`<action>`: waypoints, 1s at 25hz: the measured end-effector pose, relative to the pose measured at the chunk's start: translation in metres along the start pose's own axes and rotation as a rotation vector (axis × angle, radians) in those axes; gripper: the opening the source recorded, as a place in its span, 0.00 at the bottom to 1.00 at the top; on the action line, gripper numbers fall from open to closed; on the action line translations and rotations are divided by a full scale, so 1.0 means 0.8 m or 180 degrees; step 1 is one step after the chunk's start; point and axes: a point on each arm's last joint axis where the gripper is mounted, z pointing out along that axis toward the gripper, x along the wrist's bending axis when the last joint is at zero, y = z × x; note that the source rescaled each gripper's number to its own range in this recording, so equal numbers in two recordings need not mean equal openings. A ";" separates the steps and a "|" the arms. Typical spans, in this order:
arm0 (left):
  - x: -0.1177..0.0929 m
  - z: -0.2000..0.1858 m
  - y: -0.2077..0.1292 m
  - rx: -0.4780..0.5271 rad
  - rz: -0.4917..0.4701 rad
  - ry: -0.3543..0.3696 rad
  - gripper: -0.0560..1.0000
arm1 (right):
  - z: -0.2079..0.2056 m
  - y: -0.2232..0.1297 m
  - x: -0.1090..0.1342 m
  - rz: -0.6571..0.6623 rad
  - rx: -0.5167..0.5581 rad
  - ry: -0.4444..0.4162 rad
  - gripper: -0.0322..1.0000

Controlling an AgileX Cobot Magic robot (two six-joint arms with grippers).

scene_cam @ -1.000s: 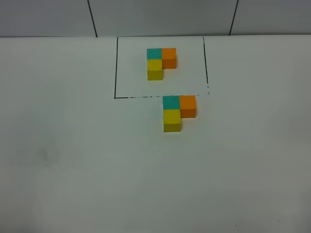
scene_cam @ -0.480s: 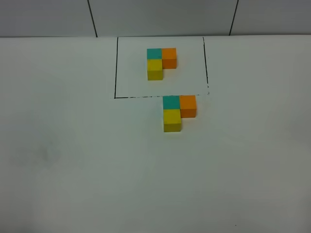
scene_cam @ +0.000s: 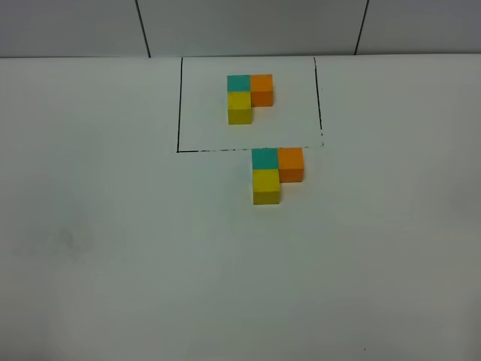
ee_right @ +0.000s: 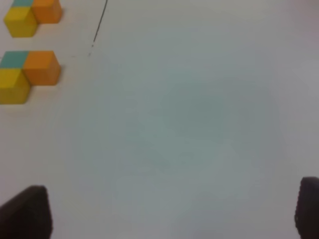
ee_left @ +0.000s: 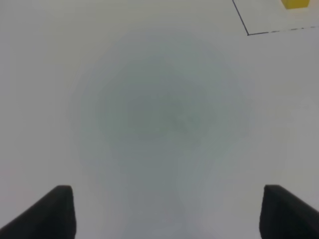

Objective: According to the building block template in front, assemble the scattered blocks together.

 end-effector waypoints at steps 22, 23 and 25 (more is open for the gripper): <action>0.000 0.000 0.000 0.0000 0.0000 0.0000 0.83 | 0.000 0.000 0.000 0.0108 -0.0001 -0.0181 0.90; 0.000 0.000 0.000 0.0000 0.0000 0.0000 0.83 | 0.000 0.000 0.000 0.0108 -0.0001 -0.0181 0.90; 0.000 0.000 0.000 0.0000 0.0000 0.0000 0.83 | 0.000 0.000 0.000 0.0108 -0.0001 -0.0181 0.88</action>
